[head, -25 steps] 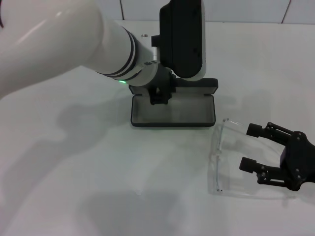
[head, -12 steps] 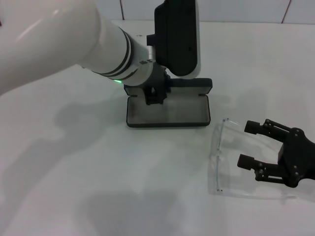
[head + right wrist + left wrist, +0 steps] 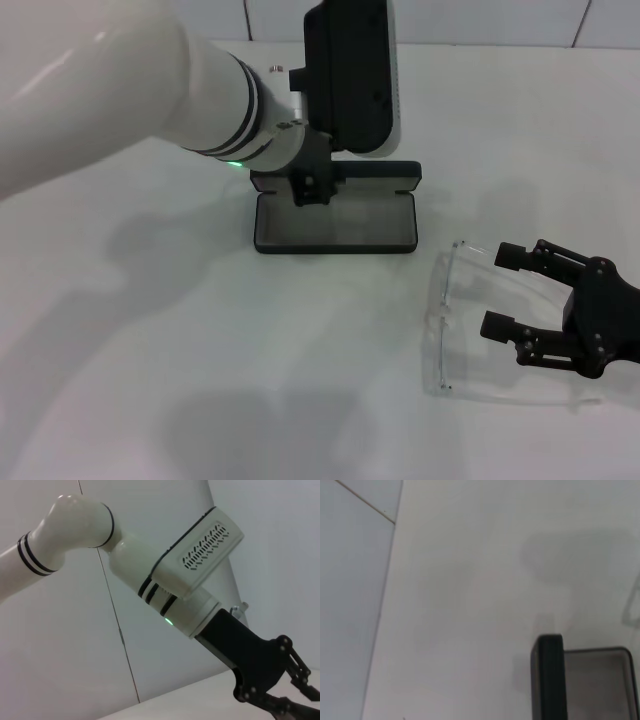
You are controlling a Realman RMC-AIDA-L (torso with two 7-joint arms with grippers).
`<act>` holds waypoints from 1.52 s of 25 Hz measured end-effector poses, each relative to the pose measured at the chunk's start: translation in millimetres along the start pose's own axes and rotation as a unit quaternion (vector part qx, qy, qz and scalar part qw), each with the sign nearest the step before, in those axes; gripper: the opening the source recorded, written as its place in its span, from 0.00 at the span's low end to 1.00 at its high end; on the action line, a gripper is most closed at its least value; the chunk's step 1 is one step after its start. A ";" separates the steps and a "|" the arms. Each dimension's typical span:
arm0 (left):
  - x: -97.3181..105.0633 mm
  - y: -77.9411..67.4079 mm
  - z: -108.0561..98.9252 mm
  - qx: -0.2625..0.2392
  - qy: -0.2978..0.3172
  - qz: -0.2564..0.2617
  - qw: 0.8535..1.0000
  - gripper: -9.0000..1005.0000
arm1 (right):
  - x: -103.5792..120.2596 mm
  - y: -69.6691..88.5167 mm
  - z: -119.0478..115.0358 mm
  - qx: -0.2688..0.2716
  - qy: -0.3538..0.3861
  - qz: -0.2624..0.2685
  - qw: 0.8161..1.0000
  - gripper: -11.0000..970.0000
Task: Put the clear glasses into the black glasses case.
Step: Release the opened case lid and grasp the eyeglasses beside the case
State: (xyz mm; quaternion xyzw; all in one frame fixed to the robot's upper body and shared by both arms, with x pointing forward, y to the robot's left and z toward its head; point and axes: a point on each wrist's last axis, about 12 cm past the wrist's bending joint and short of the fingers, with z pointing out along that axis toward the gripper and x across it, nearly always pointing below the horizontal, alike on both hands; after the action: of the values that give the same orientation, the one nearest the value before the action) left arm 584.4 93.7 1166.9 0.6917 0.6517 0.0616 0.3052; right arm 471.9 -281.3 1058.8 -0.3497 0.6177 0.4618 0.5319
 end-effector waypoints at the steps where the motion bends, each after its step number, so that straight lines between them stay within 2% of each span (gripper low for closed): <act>1: -0.3 -0.3 -1.6 -0.003 -0.005 -0.002 1.000 0.26 | 0.0 0.0 0.0 0.000 0.000 0.000 1.000 0.89; 5: -2.6 2.1 -21.8 -0.015 -0.071 -0.045 0.996 0.29 | -0.6 -0.5 -0.4 0.002 -0.002 0.002 1.000 0.89; 7: 1.1 4.9 -37.0 -0.012 -0.127 -0.080 0.989 0.29 | -1.6 -1.4 -1.5 0.006 -0.005 0.002 1.000 0.89; 10: 21.6 2.2 -58.8 0.002 -0.229 -0.133 0.964 0.29 | -3.5 -3.3 -4.1 0.014 -0.010 0.001 1.000 0.89; 12: 39.7 -4.5 -69.0 0.005 -0.295 -0.163 0.942 0.29 | -5.1 -4.5 -4.8 0.015 -0.011 0.006 1.000 0.89; 16: 83.1 -30.4 -78.3 0.013 -0.399 -0.224 0.889 0.29 | -13.7 -14.8 -10.5 0.036 -0.006 0.028 0.999 0.89; 19: 113.8 -58.4 -81.7 0.005 -0.477 -0.258 0.840 0.29 | -33.9 -29.9 -24.7 0.061 0.004 0.066 0.996 0.89; 21: 133.3 -77.6 -84.0 -0.011 -0.511 -0.273 0.815 0.29 | -50.7 -37.3 -29.5 0.057 0.019 0.088 0.994 0.89; 24: 161.9 -106.8 -78.8 -0.041 -0.534 -0.293 0.792 0.29 | -83.4 -46.7 -30.5 0.049 0.075 0.131 0.987 0.89; 27: 182.1 -130.7 -68.6 -0.056 -0.534 -0.310 0.785 0.29 | -120.6 -52.9 -21.7 0.048 0.162 0.156 0.973 0.88; 29: 189.2 -142.3 -64.0 -0.054 -0.523 -0.313 0.791 0.29 | -148.9 -53.0 -9.1 0.042 0.220 0.176 0.958 0.88; 31: 192.4 -148.4 -60.6 -0.047 -0.509 -0.316 0.799 0.29 | -169.4 -52.7 3.2 0.034 0.258 0.182 0.948 0.88; 34: 195.9 -153.1 -55.3 -0.038 -0.488 -0.322 0.811 0.29 | -195.5 -54.8 23.0 0.036 0.324 0.204 0.923 0.88; 38: 194.6 -152.7 -46.1 -0.025 -0.482 -0.332 0.810 0.29 | -225.7 -59.5 45.3 0.059 0.397 0.248 0.882 0.88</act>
State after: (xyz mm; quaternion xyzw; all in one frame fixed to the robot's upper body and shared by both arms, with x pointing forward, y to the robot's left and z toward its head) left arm 458.0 286.7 1066.5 0.3658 0.6092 -0.3688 0.5992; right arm 584.8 -271.5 1267.8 -0.3070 0.8696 0.3642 0.1300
